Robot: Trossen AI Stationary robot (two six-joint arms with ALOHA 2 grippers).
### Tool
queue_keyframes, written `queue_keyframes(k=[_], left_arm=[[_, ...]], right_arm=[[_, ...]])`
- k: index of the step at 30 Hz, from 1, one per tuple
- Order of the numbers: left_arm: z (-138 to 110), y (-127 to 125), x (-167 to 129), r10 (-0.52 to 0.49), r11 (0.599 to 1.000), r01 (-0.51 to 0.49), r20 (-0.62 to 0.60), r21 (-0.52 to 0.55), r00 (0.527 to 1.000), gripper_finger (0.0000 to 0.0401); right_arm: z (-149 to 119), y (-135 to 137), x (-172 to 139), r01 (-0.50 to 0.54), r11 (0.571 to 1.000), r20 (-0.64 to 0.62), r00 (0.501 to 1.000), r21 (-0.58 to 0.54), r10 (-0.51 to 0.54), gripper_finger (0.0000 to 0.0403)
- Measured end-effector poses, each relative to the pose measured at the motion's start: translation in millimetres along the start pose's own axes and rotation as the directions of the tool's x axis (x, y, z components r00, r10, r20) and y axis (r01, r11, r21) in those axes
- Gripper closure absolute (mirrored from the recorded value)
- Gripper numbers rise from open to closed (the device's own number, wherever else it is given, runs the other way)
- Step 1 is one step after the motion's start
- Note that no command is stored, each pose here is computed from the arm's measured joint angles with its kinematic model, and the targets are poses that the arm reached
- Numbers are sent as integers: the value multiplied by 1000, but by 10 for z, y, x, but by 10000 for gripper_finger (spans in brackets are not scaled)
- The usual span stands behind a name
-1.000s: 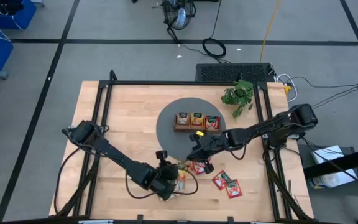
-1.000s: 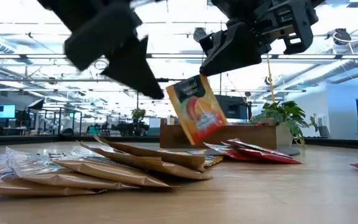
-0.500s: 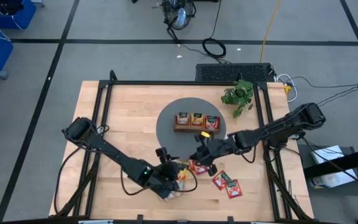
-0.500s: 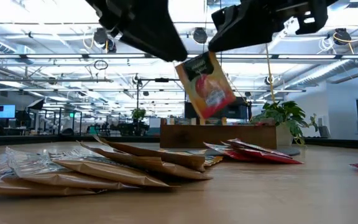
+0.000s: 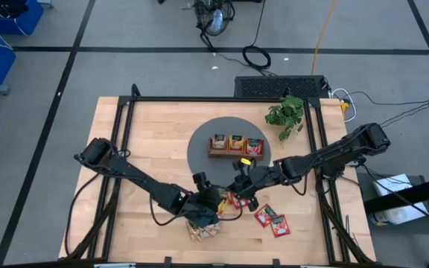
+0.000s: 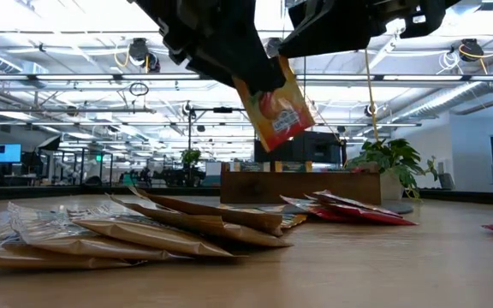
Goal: Pick & Place Tea
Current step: Put the yellow tea bag to the middle section into the wooden organizer
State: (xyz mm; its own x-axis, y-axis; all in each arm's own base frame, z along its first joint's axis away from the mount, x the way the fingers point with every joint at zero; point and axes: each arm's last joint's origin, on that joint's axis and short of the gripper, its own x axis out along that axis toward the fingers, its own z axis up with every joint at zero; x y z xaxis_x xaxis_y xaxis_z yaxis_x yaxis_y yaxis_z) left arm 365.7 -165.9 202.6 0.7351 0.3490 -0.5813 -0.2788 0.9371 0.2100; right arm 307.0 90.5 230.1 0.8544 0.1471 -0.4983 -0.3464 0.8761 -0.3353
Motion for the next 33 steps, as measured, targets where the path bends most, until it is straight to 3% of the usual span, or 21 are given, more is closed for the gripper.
queue_keyframes(k=[3, 9, 11, 21, 33], left_arm=[[-6, 12, 7, 5, 1000, -5, -8, 10, 1000, 233], [-15, 16, 7, 7, 1000, -6, -17, 27, 1000, 367], [-15, 17, 9, 7, 999, -7, -17, 43, 1000, 391], [-21, 18, 6, 12, 994, -9, -20, 109, 1000, 394], [-71, -10, -41, 40, 985, -34, -35, 170, 999, 396]], right_arm=[[3, 9, -1, -3, 1000, 1, 1000, -1, 3, 403], [25, 56, -7, -15, 1000, 12, 1000, -13, 15, 403], [34, 76, -9, -19, 1000, 16, 1000, -20, 19, 403], [11, 107, -12, -37, 999, -13, 999, 20, 37, 389], [-7, 104, -79, -39, 974, -40, 998, 223, 49, 240]])
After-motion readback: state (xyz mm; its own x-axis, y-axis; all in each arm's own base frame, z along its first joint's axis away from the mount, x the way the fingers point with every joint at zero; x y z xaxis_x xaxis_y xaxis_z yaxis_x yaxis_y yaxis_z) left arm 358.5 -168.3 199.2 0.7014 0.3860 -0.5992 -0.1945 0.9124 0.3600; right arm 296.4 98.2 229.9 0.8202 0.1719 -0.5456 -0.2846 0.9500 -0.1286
